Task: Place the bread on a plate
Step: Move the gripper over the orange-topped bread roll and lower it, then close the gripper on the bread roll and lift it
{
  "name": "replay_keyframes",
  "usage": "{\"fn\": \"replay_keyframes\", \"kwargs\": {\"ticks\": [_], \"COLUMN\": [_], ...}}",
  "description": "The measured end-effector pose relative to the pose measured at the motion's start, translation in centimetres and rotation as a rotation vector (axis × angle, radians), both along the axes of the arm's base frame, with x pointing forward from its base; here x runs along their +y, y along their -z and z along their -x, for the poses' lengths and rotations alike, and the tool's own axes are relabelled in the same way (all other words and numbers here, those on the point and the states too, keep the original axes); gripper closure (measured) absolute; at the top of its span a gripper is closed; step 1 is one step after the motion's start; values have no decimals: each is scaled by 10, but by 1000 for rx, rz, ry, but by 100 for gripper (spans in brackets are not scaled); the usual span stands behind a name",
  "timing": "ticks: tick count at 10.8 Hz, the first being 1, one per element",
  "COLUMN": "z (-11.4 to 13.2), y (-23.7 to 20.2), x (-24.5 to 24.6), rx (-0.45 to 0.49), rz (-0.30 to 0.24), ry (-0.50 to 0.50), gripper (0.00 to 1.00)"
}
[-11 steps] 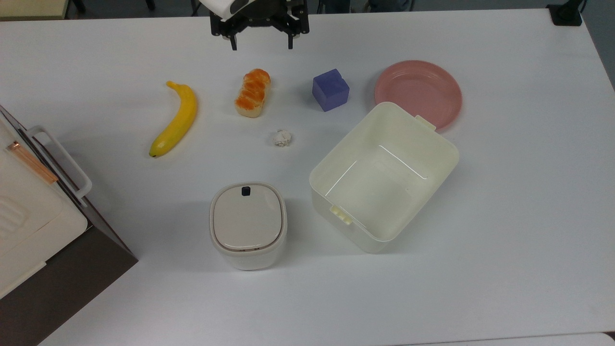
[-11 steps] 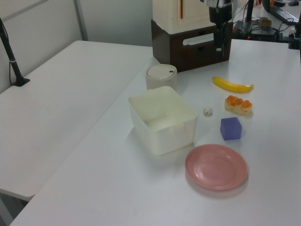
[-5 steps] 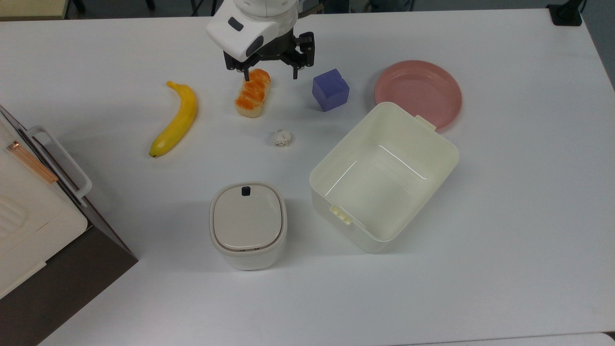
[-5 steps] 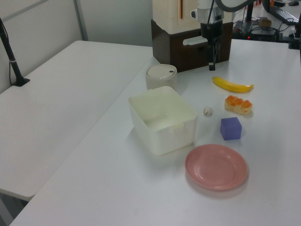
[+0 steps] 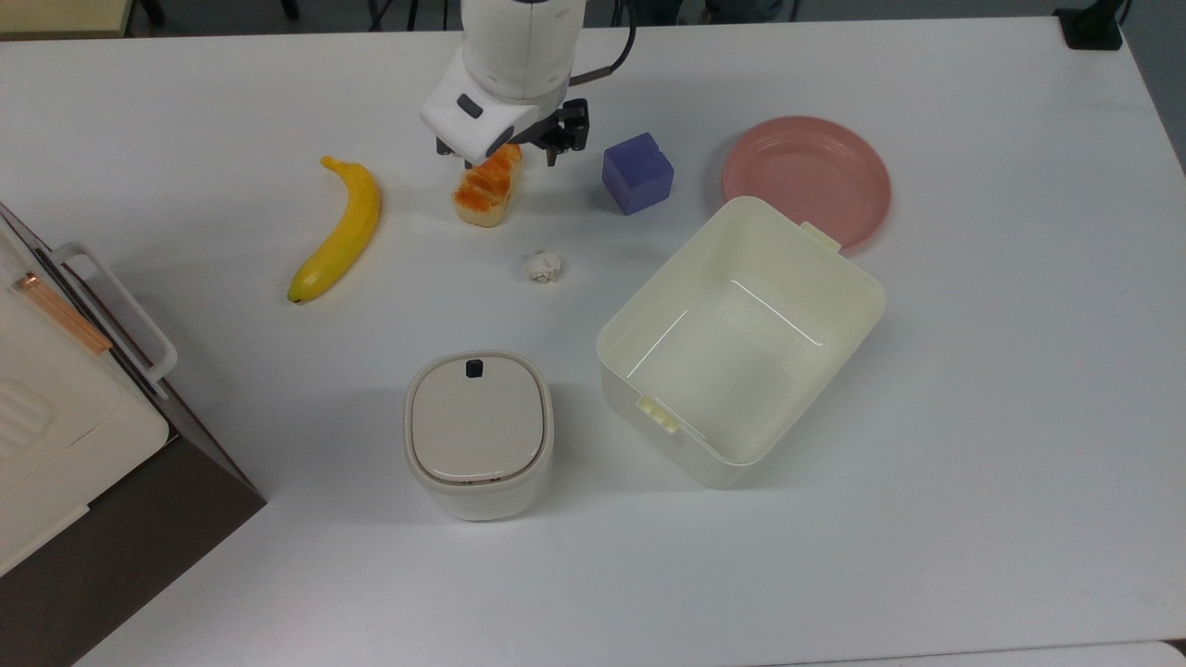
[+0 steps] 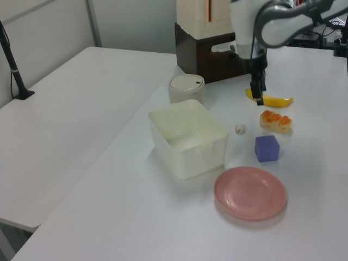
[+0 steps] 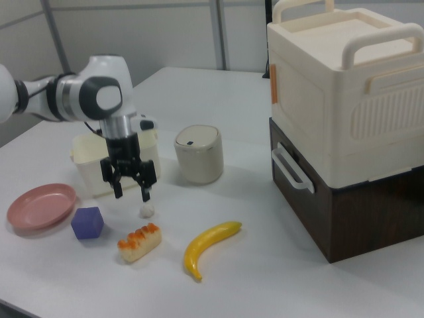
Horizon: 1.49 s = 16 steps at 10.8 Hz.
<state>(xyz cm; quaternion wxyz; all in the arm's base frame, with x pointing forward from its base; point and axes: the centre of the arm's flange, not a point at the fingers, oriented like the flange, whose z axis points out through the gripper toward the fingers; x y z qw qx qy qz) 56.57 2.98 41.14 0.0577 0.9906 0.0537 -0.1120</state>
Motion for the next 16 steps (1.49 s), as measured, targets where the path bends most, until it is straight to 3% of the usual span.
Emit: {"fn": "replay_keyframes", "kwargs": {"ticks": [5,8,10,11,13,14,16], "z": [32,53,57,57,54,52,41], "y": [53,96,101,100,85,71,25], "x": [-34,-39,-38,-38,-39,-39,-38], "rx": [-55,-67,-66,-70,-83,-73,-68], "rz": [9,2,1,0,-2,1,4], "ry": [157,173,172,172,167,167,156], "gripper": [8,8,11,20,52,63,67]}}
